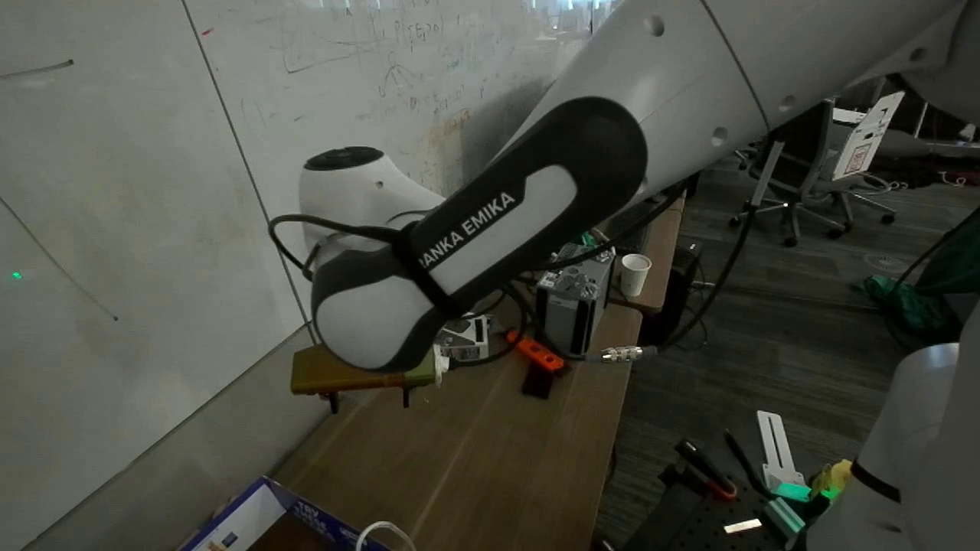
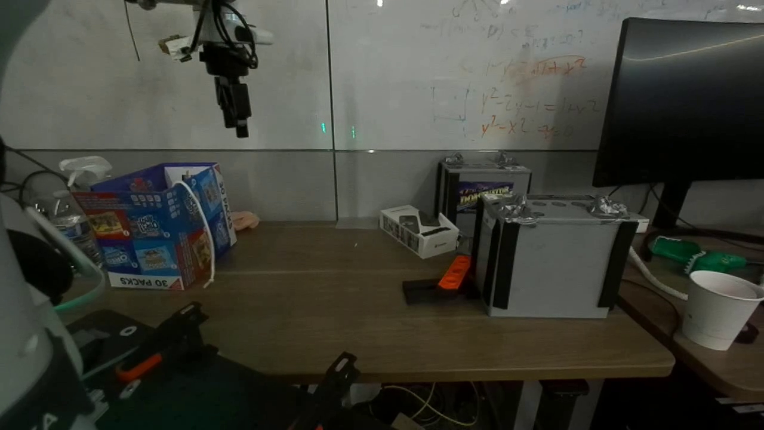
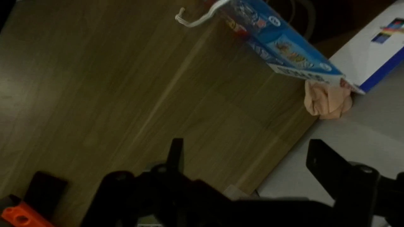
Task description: Pick up the ropes on the table and put them in the box
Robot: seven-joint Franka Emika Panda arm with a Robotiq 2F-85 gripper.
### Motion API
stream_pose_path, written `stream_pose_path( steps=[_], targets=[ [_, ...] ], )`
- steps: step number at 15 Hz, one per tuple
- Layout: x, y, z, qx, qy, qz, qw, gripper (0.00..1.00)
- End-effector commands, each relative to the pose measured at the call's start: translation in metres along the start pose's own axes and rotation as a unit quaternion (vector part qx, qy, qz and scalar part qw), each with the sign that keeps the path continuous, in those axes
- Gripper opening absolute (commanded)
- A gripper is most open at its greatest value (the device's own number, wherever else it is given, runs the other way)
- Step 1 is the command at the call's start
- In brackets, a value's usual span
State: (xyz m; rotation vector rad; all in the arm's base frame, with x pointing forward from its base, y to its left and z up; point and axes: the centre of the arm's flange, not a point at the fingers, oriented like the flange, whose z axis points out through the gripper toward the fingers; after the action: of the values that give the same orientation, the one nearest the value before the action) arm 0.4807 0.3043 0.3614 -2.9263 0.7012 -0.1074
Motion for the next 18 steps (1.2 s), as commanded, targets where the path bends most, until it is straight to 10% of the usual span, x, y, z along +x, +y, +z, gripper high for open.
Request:
stream_pose_path(
  steps=[1, 9, 18],
  targets=[
    [0.009, 0.024, 0.03, 0.045, 0.002, 0.089, 0.995, 1.0],
    [0.023, 0.089, 0.142, 0.057, -0.102, 0.28, 0.9528, 1.0],
    [-0.011, 0.083, 0.196, 0.072, -0.272, 0.308, 0.909, 1.0]
  ],
)
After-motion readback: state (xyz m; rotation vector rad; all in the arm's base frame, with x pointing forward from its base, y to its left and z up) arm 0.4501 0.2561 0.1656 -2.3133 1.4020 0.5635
